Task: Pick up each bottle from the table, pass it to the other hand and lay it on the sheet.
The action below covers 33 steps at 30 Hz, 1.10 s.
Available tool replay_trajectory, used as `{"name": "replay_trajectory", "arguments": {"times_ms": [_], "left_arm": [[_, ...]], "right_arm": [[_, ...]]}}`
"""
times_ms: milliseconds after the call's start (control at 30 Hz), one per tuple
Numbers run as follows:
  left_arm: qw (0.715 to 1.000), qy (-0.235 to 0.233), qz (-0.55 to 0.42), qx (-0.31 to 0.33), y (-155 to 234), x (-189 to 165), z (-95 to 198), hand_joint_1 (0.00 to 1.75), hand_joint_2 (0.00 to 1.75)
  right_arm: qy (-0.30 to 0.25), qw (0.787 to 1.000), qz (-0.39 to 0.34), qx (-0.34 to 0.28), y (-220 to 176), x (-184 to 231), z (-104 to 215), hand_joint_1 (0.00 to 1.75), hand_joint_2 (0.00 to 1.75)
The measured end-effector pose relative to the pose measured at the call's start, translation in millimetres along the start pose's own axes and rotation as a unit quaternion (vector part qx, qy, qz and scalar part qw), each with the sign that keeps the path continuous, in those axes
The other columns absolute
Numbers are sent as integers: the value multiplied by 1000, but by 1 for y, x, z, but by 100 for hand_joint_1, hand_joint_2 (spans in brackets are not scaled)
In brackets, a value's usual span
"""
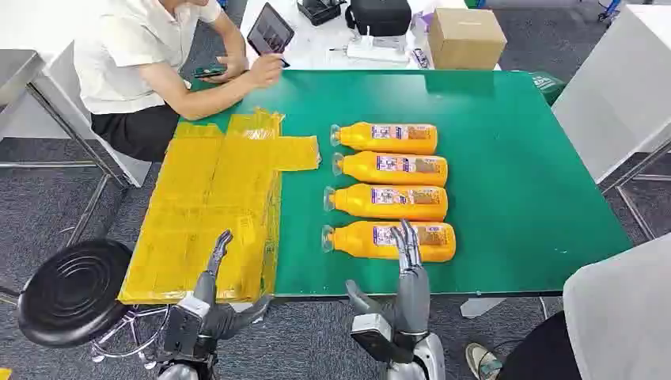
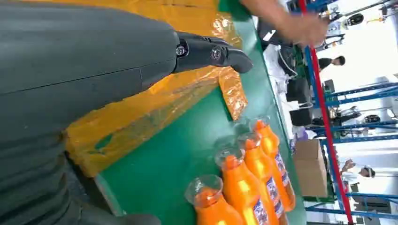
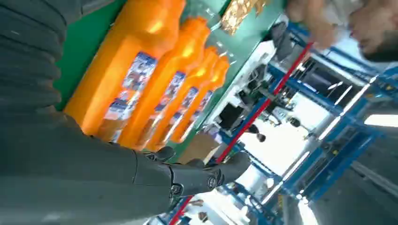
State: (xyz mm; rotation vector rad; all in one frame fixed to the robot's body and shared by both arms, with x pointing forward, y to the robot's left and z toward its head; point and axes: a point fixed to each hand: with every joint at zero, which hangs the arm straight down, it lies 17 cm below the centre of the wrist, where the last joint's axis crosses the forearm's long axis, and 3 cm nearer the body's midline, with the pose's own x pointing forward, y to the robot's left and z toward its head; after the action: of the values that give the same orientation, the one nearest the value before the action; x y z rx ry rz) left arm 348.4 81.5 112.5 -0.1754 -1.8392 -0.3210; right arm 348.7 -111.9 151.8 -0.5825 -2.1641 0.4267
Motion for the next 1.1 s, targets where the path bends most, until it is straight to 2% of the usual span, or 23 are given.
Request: {"name": "replay_trajectory", "arguments": {"times_ms": [367, 800, 867, 967, 1100], "left_arm": [[1000, 6, 5, -11, -19, 2, -6, 0, 175], [1000, 18, 13, -21, -33, -5, -3, 0, 175], [999, 20, 13, -26, -35, -6, -4, 0, 175], [999, 18, 16, -42, -42, -5, -10, 0, 175], [998, 13, 19, -61, -53, -2, -18, 0, 175]], "right_arm": [[28, 999, 20, -20, -26, -16, 16, 0, 175], [22, 997, 73, 13, -24, -34, 16, 0, 175], [-10, 992, 120, 44, -16, -31, 16, 0, 175], [-48, 972, 214, 84, -13, -40, 12, 0, 175], [-30, 949, 298, 95, -32, -78, -2, 0, 175]]}}
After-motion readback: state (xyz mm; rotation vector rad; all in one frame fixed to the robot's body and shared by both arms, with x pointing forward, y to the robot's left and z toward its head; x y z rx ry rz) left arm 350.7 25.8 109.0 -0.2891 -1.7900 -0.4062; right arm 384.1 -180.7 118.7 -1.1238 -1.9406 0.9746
